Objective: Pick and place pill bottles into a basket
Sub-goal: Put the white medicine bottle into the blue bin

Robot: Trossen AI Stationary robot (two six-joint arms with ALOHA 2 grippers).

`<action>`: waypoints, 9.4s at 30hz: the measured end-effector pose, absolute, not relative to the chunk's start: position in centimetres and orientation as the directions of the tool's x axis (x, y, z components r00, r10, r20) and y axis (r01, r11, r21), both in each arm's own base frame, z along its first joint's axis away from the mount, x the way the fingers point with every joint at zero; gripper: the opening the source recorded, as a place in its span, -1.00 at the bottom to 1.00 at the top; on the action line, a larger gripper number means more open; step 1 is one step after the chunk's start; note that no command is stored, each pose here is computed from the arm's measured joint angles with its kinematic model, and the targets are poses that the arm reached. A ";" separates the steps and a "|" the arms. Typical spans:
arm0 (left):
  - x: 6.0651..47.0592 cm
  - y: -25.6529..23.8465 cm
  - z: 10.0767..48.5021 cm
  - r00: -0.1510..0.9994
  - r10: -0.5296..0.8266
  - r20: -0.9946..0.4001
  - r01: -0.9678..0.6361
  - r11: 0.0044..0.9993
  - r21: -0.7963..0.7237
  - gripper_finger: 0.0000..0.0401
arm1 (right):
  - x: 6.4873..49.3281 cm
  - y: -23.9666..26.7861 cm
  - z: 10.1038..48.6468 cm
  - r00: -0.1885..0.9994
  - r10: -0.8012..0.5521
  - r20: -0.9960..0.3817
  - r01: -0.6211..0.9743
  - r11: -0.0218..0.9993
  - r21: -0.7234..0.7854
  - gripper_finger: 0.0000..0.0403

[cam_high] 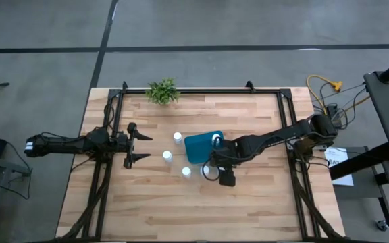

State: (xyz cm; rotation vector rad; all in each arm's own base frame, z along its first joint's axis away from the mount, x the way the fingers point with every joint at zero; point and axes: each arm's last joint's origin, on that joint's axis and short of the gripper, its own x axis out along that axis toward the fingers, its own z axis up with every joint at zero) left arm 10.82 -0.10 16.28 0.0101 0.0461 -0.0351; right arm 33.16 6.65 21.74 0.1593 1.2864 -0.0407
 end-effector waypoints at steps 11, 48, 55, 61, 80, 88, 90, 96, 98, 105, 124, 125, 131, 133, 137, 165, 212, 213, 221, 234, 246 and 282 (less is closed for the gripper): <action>10.8 -0.1 16.3 0.998 -0.035 -0.047 0.036 0.999 0.009 0.47 | 32.7 6.5 20.5 0.258 0.052 -0.965 0.137 0.986 0.090 0.12; 10.8 -0.1 16.3 0.998 -0.035 -0.046 0.036 0.999 0.009 0.47 | 32.4 6.7 19.1 0.270 0.137 -0.953 0.158 0.970 0.185 0.12; 10.8 -0.1 16.3 0.998 -0.035 -0.046 0.036 0.999 0.009 0.47 | 32.3 6.7 18.4 0.278 0.144 -0.950 0.163 0.967 0.195 0.12; 10.8 -0.1 16.3 0.998 -0.035 -0.046 0.036 0.999 0.009 0.47 | 32.4 6.7 18.3 0.287 0.146 -0.947 0.161 0.967 0.198 0.11; 10.8 -0.1 16.3 0.998 -0.035 -0.046 0.036 0.999 0.009 0.47 | 32.4 6.8 18.3 0.307 0.167 -0.937 0.134 0.967 0.216 -0.26; 10.8 -0.1 16.3 0.998 -0.035 -0.046 0.036 0.999 0.009 0.47 | 32.8 6.6 19.7 0.294 0.099 -0.951 0.116 0.984 0.139 -0.27; 10.8 -0.1 16.3 0.998 -0.035 -0.046 0.036 0.999 0.009 0.47 | 32.9 6.6 20.3 0.286 0.067 -0.956 0.119 0.987 0.105 -0.27; 10.8 -0.1 16.3 0.998 -0.035 -0.047 0.036 0.999 0.009 0.47 | 33.7 6.6 23.5 0.308 0.011 -0.951 0.084 0.996 0.039 -0.27; 10.8 -0.1 16.3 0.998 -0.035 -0.047 0.036 0.999 0.009 0.47 | 33.8 6.5 24.6 0.310 -0.019 -0.951 0.076 0.997 0.005 -0.27; 10.8 -0.1 16.3 0.998 -0.035 -0.046 0.036 0.999 0.009 0.47 | 34.1 5.9 27.3 0.326 -0.084 -0.942 0.064 0.996 -0.067 -0.27; 10.8 -0.1 16.3 0.998 -0.035 -0.047 0.035 0.999 0.009 0.47 | 34.0 1.6 26.0 0.260 -0.141 -0.955 0.079 0.989 -0.125 -0.27; 10.8 -0.1 16.3 0.998 -0.035 -0.046 0.035 0.999 0.009 0.47 | 34.0 1.5 25.8 0.260 -0.142 -0.955 0.080 0.989 -0.126 -0.27; 10.8 -0.1 16.3 0.998 -0.035 -0.046 0.036 0.999 0.009 0.47 | 34.0 1.4 25.2 0.268 -0.138 -0.954 0.068 0.990 -0.125 -0.27; 10.8 -0.1 16.3 0.998 -0.035 -0.046 0.036 0.999 0.009 0.47 | 34.1 1.3 24.9 0.275 -0.135 -0.952 0.069 0.990 -0.121 -0.27; 10.8 -0.1 16.3 0.998 -0.035 -0.046 0.036 0.999 0.009 0.47 | 34.0 1.3 24.1 0.275 -0.134 -0.952 0.066 0.991 -0.121 -0.27; 10.8 -0.1 16.3 0.998 -0.035 -0.047 0.036 0.999 0.009 0.47 | 33.4 -0.3 19.8 0.306 -0.067 -0.950 0.069 0.996 -0.048 -0.27; 10.8 -0.1 16.3 0.998 -0.035 -0.046 0.036 0.999 0.009 0.47 | 33.0 -0.8 18.9 0.314 0.026 -0.949 0.091 0.994 0.057 -0.12; 10.8 -0.1 16.3 0.998 -0.035 -0.046 0.036 0.999 0.009 0.47 | 33.0 -0.8 18.9 0.314 0.026 -0.949 0.091 0.994 0.058 -0.12; 10.8 -0.1 16.3 0.998 -0.035 -0.047 0.036 0.999 0.009 0.47 | 33.0 -0.8 18.9 0.316 0.026 -0.948 0.091 0.994 0.058 -0.07; 10.8 -0.1 16.3 0.998 -0.035 -0.046 0.036 0.999 0.009 0.47 | 33.2 -0.8 18.9 0.332 0.017 -0.943 0.101 0.993 0.054 0.08; 10.8 -0.1 16.3 0.998 -0.035 -0.047 0.036 0.999 0.009 0.47 | 32.5 -0.7 21.1 0.401 0.021 -0.916 0.103 0.992 0.068 0.14; 10.8 -0.1 16.3 0.998 -0.035 -0.047 0.036 0.999 0.009 0.47 | 33.8 4.5 24.9 0.633 0.212 -0.744 -0.084 0.975 0.206 0.09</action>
